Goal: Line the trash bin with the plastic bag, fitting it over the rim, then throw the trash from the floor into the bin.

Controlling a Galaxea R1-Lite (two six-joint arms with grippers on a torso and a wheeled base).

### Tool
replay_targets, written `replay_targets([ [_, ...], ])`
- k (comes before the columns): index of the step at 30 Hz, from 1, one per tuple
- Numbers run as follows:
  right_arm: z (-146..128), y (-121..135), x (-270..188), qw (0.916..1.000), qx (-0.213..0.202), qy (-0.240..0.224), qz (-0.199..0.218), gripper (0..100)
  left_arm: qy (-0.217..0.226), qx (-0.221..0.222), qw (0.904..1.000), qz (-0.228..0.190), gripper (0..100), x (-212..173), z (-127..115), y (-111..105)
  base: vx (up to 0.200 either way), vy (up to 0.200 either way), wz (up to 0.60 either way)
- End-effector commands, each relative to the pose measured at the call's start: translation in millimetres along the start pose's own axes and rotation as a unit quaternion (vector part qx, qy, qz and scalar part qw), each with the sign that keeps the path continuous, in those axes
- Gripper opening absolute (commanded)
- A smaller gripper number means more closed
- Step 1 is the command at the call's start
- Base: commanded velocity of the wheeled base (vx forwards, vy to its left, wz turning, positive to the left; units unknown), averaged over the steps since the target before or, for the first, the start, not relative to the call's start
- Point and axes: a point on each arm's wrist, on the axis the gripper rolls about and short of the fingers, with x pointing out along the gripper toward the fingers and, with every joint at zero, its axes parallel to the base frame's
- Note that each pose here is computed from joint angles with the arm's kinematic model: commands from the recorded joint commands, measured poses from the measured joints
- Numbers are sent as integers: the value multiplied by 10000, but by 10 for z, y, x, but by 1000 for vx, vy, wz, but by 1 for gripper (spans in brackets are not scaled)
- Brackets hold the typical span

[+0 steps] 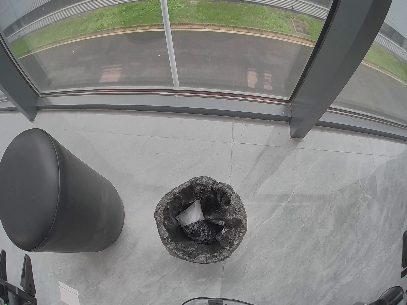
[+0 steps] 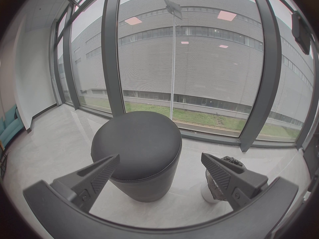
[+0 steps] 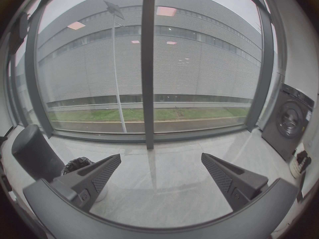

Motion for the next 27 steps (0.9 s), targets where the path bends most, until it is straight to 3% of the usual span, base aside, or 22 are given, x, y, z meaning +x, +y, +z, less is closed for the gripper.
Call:
replay_targets([
  [1,-238,24,44,9965,-265,318,728,100,8,236,9997,-19,100,-4,-52,6,0,0,0],
  [5,-288,40,37,9897,-573,547,1194,100,12,351,9994,-65,100,-4,-52,4,0,0,0],
  [13,-289,39,38,9909,-414,557,1155,100,31,893,9938,-663,100,-6,-57,-22,0,0,0],
  [15,-289,39,38,9907,-460,552,1158,100,69,881,9882,-1250,100,-11,-64,-48,0,0,0],
  [16,-289,39,38,9907,-460,552,1158,100,69,881,9882,-1250,100,-11,-64,-48,0,0,0],
  [17,-289,39,38,9903,-520,545,1169,100,146,678,9828,-1709,100,-17,-73,-67,0,0,0],
  [18,-289,39,38,9903,-512,546,1168,100,170,646,9820,-1768,100,-18,-76,-69,0,0,0],
  [21,-289,39,38,9907,-444,554,1164,100,261,659,9841,-1628,100,-16,-96,-61,0,0,0],
  [22,-289,39,38,9907,-436,555,1164,100,238,689,9879,-1371,100,-13,-93,-50,0,0,0],
  [23,-289,39,38,9907,-436,555,1164,100,238,689,9879,-1371,100,-13,-93,-50,0,0,0],
  [24,-289,39,38,9907,-444,554,1164,100,216,667,9925,-1006,100,-8,-88,-35,0,0,0],
  [27,-294,39,39,9907,-430,564,1163,100,155,684,9949,-718,100,-6,-79,-22,0,0,0],
])
